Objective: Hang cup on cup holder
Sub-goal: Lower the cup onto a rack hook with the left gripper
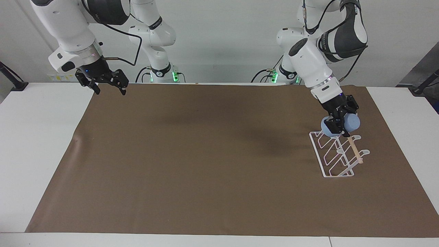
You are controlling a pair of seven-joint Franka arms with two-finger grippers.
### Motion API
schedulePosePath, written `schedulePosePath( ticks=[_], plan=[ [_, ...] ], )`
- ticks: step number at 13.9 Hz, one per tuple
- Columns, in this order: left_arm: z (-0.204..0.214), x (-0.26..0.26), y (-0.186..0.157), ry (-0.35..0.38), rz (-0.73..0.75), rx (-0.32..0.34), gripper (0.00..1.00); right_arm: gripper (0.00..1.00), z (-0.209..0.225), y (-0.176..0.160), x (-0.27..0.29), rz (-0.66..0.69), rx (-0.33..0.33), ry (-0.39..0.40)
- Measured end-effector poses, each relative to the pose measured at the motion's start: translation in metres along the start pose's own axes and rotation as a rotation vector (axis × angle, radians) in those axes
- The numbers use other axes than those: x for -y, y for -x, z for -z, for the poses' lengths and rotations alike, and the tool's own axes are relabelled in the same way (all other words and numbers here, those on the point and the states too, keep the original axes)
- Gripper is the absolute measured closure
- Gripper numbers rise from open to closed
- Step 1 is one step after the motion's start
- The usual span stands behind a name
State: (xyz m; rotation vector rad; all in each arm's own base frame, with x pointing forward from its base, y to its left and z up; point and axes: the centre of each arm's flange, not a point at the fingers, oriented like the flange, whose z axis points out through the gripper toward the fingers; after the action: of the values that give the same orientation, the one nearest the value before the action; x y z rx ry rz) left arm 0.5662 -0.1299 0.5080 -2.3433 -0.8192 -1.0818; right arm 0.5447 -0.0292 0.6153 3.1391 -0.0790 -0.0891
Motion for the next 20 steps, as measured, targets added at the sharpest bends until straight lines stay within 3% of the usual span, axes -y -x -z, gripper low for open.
schedulePosePath(
  ticks=[9, 20],
  plan=[
    [-0.039, 0.008, 0.007, 0.056, -0.014, -0.040, 0.30, 0.00, 0.004, 0.002, -0.001, -0.002, -0.007, 0.000],
    [-0.062, 0.013, 0.004, 0.105, 0.007, -0.030, 0.30, 0.00, 0.004, 0.002, -0.001, -0.002, -0.007, 0.000]
  ],
)
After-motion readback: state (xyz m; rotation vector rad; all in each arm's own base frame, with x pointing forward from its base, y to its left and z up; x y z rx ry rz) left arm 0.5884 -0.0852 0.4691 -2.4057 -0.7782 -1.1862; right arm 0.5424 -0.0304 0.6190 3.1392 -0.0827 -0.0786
